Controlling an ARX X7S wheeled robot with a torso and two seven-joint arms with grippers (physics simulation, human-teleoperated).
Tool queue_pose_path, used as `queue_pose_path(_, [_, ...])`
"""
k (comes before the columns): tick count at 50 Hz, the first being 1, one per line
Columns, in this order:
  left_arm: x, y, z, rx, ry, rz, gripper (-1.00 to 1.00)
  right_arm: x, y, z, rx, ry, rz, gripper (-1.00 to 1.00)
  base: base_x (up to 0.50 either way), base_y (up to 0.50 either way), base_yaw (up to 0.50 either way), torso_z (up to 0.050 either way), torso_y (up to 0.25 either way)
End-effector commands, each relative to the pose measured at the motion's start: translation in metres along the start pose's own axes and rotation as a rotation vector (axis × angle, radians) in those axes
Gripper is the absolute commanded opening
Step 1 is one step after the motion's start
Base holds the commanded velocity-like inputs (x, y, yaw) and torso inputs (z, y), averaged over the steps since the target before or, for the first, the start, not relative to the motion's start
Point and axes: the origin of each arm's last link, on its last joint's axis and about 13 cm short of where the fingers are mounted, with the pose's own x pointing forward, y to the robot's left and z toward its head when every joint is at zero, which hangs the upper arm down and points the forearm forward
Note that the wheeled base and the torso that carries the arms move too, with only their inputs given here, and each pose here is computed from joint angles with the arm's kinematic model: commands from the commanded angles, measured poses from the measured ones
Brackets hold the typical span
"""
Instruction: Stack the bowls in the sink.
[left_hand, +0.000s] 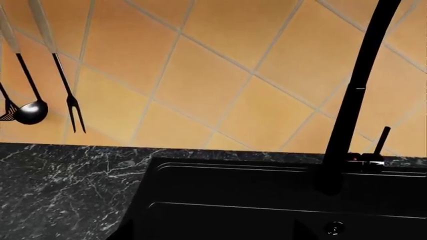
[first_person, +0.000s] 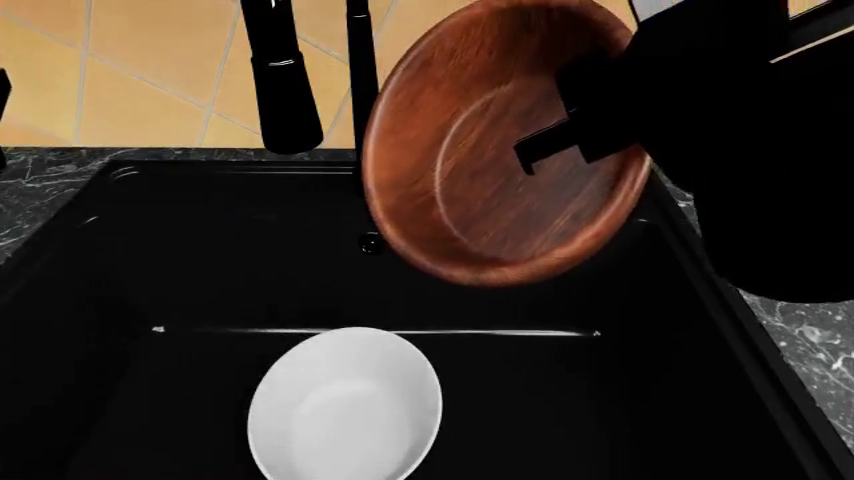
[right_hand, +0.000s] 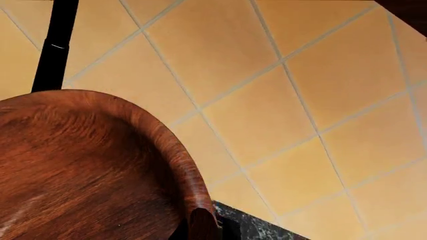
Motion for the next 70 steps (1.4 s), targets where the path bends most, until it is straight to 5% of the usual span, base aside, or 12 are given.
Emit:
queue_pose_path(1, [-0.001,0.0,0.001,-0.001,-0.006,-0.002,1.0,0.007,0.008,-0.008,0.003,0.028,0.035,-1.0,0.0,0.0,0.0,0.0,0.0])
queue_pose_path(70, [-0.005,0.004,0.001,-0.005,-0.013,0.007,1.0,0.046,0.08,-0.062,0.306,0.162,0.398,-1.0,0.0,0.0,0.0,0.0,0.0])
